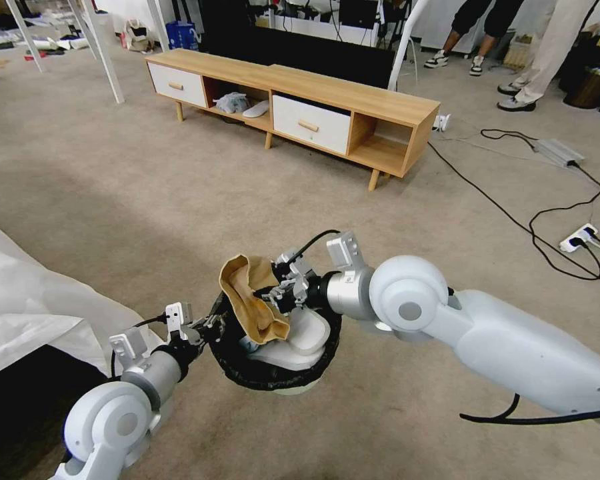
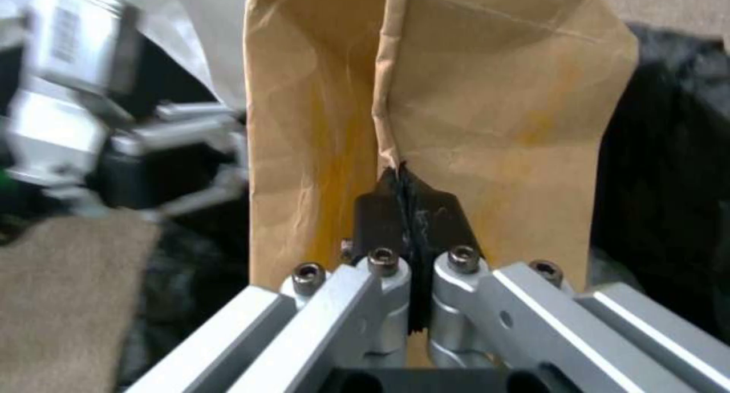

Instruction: Pick up the trash bin and place the garbage on the floor into it.

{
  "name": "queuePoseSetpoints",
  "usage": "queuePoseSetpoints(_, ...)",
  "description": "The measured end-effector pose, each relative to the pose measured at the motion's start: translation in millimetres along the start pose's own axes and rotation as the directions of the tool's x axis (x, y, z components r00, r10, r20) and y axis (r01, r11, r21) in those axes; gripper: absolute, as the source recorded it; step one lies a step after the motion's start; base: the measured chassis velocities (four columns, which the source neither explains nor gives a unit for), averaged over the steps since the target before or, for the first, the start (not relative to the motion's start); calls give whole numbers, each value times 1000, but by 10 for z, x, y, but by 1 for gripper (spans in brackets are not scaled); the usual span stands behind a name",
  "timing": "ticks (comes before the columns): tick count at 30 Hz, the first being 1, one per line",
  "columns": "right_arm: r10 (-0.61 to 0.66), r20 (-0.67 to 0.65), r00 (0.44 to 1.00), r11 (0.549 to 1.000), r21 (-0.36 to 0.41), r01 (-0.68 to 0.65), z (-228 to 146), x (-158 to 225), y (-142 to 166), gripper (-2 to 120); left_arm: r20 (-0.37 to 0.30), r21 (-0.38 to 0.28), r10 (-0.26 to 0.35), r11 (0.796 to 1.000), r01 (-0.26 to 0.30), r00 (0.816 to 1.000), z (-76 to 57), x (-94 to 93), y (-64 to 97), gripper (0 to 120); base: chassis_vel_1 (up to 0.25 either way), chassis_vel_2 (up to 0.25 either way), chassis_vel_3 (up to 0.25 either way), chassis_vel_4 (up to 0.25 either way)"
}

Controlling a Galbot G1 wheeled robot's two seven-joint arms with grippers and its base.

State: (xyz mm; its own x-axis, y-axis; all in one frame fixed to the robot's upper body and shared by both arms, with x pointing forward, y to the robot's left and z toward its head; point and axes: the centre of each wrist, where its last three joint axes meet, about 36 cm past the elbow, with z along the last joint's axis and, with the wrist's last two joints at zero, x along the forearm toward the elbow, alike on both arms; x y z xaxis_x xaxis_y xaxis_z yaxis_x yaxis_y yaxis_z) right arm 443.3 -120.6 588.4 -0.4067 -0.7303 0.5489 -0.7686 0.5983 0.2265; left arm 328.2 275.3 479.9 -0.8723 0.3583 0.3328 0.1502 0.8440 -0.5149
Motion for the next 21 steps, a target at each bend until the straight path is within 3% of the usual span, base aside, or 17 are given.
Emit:
queuePoseSetpoints(6, 22, -34, 999, 1000, -16, -23, 131, -153, -118, 0, -14, 49, 32, 998, -31, 999, 11, 101, -84, 0, 0, 0, 0, 0)
queuePoseSetpoints(21, 60, -102, 993, 997, -52, -65, 429, -387, -306, 0, -5, 77, 60, 995, -59, 998, -57, 191, -165, 0, 0, 0, 0, 0)
